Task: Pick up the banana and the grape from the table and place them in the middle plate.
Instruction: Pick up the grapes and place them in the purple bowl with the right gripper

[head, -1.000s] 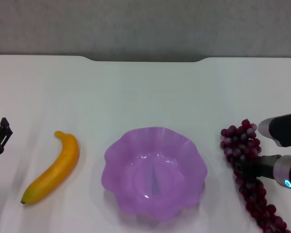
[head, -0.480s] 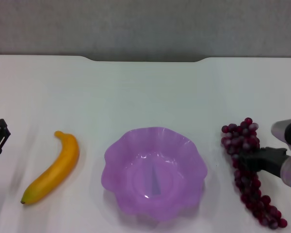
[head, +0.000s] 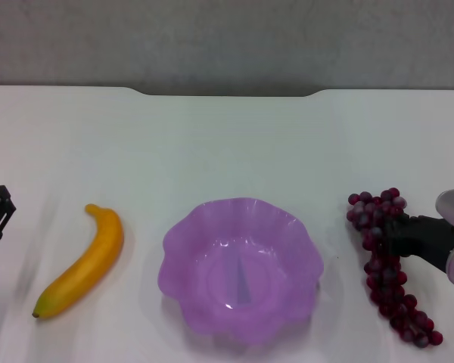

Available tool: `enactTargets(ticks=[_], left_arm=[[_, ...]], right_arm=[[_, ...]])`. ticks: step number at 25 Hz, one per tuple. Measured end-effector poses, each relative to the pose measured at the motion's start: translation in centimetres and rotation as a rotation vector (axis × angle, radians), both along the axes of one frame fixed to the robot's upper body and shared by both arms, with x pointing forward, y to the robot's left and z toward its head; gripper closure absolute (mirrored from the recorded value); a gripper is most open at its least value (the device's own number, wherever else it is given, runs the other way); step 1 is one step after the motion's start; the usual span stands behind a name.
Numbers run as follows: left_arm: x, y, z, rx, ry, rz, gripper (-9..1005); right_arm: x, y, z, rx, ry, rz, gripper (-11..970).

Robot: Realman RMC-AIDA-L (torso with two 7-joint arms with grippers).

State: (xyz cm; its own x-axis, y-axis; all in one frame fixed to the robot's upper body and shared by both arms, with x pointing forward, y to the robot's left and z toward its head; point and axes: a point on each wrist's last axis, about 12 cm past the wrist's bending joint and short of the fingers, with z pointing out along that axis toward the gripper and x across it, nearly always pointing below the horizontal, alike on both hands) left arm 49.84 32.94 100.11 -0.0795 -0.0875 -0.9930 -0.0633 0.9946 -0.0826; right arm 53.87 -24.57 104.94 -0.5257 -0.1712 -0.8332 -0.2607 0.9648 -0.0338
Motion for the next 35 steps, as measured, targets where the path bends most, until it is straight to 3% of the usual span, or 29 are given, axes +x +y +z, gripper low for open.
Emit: enactTargets(ticks=[21,35], left_arm=[[0.1,-0.1,0.0,0.001,-0.001,-0.007,104],[0.0,-0.1,0.0,0.001,0.002,-0.004,104]], right_arm=[[-0.1,0.1,0.1,-0.005,-0.013,0.007,898],[-0.8,0.5,3.9,-0.052,-0.172,0.060,913]])
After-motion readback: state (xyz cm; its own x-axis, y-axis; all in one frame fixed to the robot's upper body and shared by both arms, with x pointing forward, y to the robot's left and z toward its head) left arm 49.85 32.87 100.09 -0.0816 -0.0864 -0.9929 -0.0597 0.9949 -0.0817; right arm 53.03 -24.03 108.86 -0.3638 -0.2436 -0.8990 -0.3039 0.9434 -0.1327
